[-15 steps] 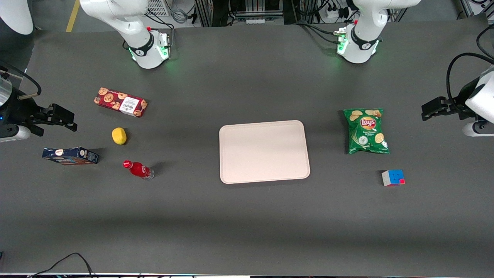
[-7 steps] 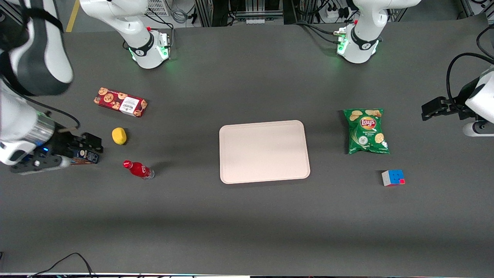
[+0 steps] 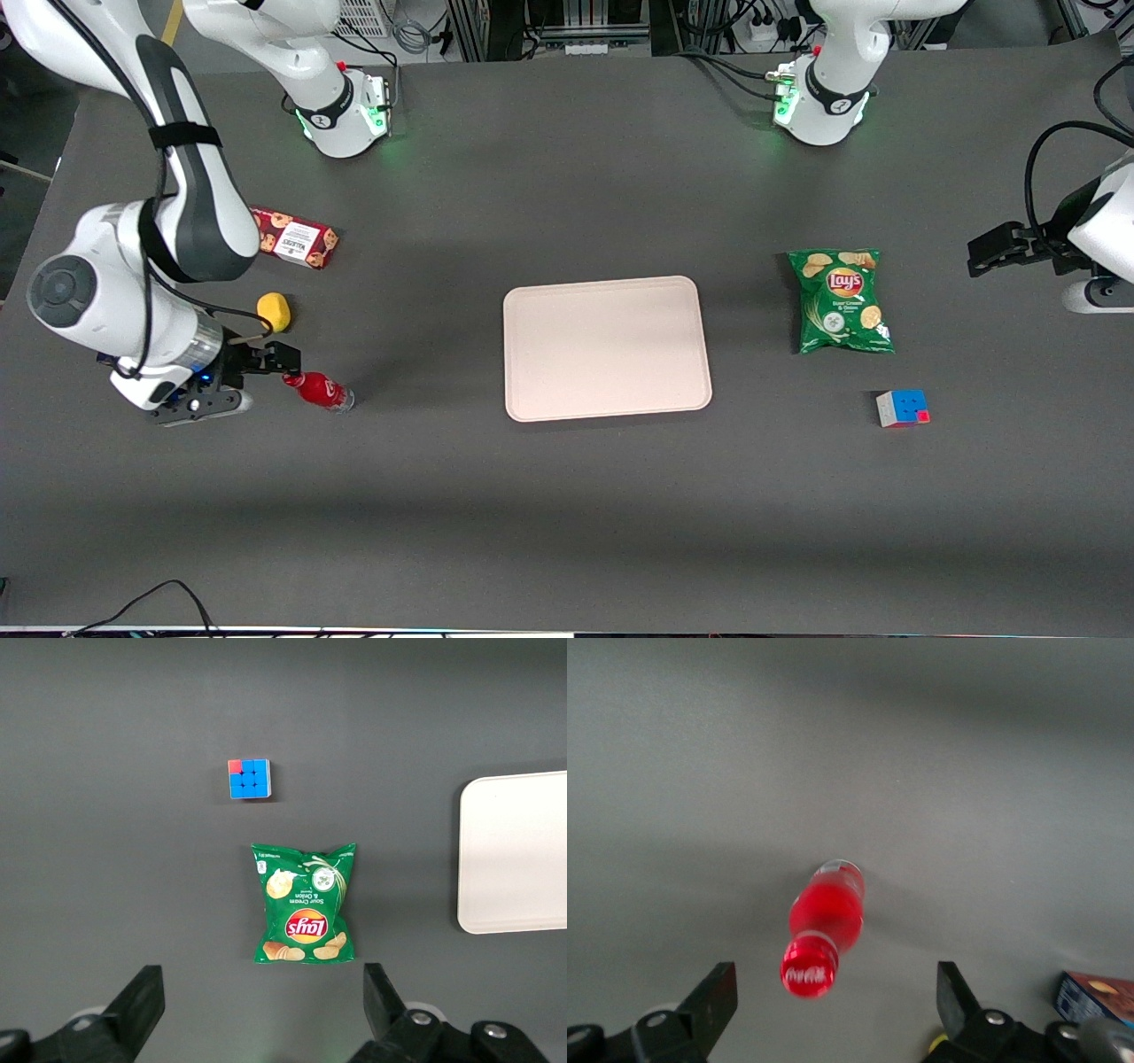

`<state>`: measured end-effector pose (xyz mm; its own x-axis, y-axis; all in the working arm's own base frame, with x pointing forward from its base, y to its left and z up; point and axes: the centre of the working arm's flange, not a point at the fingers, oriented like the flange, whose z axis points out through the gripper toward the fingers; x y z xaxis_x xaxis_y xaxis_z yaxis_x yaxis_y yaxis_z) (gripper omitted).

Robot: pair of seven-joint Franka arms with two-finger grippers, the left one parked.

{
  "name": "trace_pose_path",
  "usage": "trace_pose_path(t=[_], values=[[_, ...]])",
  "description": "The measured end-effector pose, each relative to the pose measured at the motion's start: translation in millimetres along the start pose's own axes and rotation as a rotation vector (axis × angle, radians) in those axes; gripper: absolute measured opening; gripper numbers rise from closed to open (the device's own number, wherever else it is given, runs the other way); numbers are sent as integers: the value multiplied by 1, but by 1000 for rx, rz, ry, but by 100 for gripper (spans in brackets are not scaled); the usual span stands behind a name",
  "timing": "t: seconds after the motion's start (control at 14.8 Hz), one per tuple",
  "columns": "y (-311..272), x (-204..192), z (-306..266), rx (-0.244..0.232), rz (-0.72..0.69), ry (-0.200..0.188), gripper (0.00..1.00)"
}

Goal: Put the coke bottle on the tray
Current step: 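Lower the right gripper around the bottle and close on it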

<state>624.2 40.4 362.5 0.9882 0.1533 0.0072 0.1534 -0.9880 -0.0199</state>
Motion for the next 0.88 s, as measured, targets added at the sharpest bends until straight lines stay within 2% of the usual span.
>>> trace_pose_path(t=[0.47, 0.81, 0.88], values=[[-5, -4, 35, 5, -7, -15, 98], [-5, -3, 38, 6, -8, -12, 48], [-6, -2, 39, 6, -9, -8, 35]])
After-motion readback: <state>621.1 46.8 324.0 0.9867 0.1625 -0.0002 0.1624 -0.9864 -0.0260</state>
